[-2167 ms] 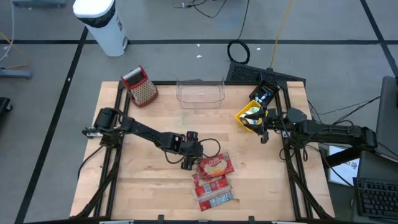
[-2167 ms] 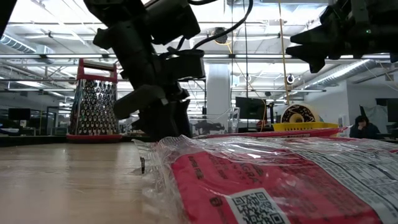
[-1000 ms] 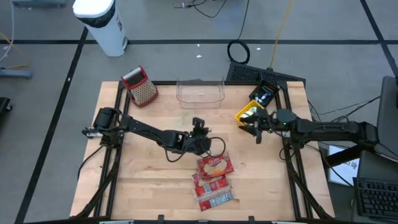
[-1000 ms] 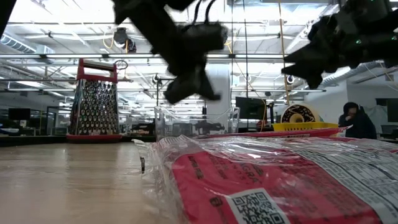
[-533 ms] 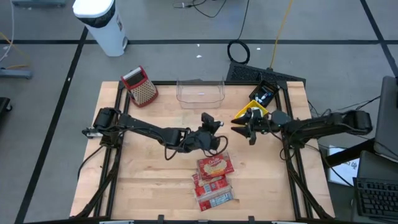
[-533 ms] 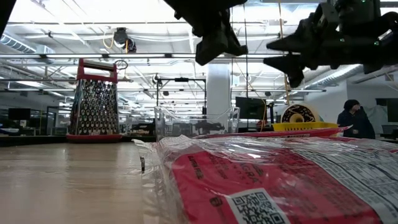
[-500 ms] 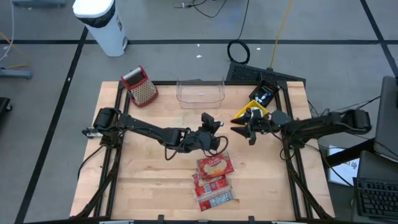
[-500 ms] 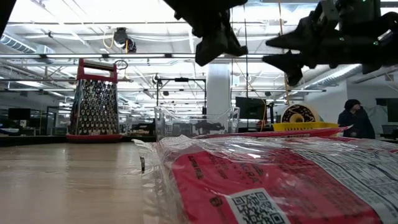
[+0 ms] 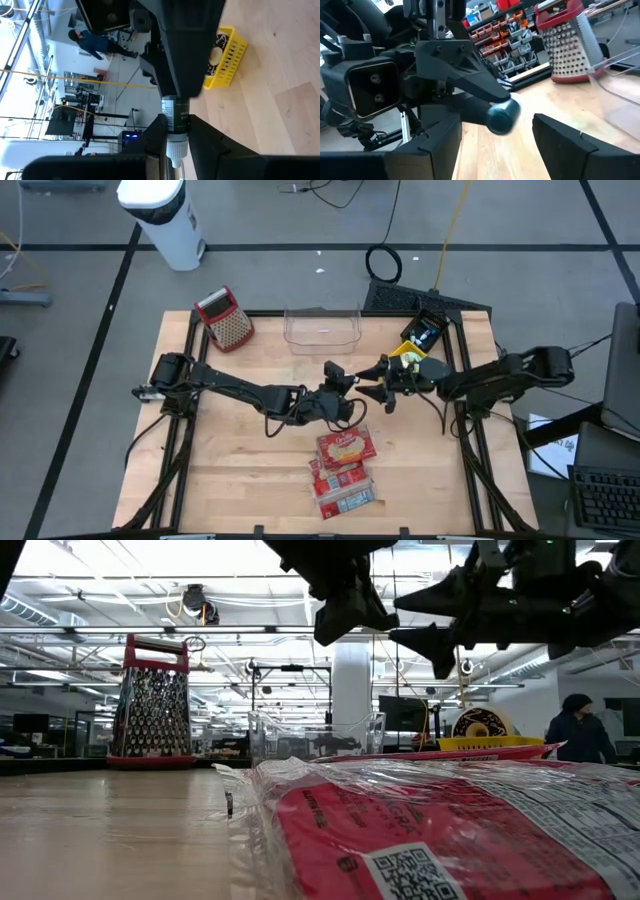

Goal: Pick & Place Food Item
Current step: Put the green food coloring bottle into the black bin

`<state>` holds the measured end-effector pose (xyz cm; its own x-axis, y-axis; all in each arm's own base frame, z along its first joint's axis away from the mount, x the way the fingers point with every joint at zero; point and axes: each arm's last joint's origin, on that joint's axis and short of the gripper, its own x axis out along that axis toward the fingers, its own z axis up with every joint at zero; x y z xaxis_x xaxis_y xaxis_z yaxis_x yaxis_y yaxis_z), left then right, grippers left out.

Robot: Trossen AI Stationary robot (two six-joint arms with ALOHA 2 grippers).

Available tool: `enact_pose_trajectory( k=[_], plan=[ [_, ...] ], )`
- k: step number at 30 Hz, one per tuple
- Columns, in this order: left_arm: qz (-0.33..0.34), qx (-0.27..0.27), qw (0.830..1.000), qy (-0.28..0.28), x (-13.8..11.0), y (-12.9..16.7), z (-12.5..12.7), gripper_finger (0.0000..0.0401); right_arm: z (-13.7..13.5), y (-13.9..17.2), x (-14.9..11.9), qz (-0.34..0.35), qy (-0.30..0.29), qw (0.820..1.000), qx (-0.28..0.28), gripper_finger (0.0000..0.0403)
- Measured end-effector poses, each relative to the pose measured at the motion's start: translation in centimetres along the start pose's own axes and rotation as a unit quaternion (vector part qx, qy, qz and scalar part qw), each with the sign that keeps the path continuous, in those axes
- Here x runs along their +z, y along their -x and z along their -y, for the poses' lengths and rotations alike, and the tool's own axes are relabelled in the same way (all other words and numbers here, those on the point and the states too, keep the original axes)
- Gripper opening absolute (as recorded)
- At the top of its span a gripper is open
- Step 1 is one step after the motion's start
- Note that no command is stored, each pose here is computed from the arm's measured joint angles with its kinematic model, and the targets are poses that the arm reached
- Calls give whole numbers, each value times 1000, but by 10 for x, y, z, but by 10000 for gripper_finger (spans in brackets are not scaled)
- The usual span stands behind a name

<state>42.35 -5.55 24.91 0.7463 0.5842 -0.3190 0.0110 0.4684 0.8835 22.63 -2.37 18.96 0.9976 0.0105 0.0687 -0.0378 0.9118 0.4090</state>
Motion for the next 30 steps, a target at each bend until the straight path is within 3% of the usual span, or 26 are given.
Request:
enact_pose_trajectory(
  k=[10,23,30],
  plan=[
    [1,-2,1000,13,0,0,0,63,1,-23,3,-3,-7,1000,-1,208],
    [4,-10,1000,23,0,0,2,63,3,-25,2,-10,-6,1000,-2,117],
    [5,-11,1000,24,0,0,2,64,3,-25,1,-11,-6,1000,-3,113]
  ],
)
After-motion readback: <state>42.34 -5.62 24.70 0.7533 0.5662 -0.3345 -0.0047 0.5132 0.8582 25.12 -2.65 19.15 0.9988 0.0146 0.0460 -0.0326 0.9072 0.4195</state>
